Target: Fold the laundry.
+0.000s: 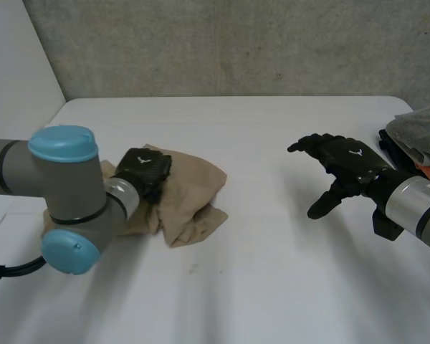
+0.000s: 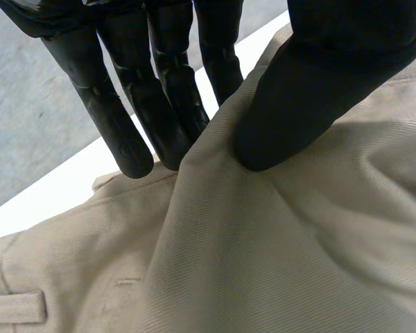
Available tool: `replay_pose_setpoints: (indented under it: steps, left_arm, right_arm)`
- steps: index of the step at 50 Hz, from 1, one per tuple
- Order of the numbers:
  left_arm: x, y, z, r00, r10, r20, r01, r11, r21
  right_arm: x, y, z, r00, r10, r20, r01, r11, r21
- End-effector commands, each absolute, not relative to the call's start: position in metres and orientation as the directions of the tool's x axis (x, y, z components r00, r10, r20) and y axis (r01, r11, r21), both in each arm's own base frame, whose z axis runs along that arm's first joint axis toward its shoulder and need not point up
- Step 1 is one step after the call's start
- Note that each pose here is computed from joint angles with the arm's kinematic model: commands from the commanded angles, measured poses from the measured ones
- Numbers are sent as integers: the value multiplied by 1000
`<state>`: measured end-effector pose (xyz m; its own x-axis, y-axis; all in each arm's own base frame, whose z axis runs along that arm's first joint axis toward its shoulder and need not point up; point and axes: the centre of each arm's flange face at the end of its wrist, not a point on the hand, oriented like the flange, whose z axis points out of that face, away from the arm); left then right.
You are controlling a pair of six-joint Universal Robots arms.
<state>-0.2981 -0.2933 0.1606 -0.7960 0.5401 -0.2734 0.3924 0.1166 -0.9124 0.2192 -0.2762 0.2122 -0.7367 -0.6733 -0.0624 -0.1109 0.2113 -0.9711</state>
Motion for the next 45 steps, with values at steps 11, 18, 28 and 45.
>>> replay_pose_setpoints:
  steps: [11, 18, 28, 45]
  left_arm:
    - [-378, -162, 209, -611, 792, -4, 155, 115, -981]
    - [-383, -146, 203, -594, 804, 42, 145, 159, -977]
    - [-326, -207, 230, -810, 586, 13, 91, 147, -985]
    - [-253, -161, 202, -850, 524, -59, 298, 385, -874]
  right_arm:
    - [189, -304, 236, -863, -496, 96, -170, 106, -980]
    - [194, -301, 236, -851, -513, 111, -184, 93, -978]
    - [198, -298, 232, -823, -537, 186, -260, 64, -964]
    - [239, -259, 226, -653, -655, 380, -442, -78, -894]
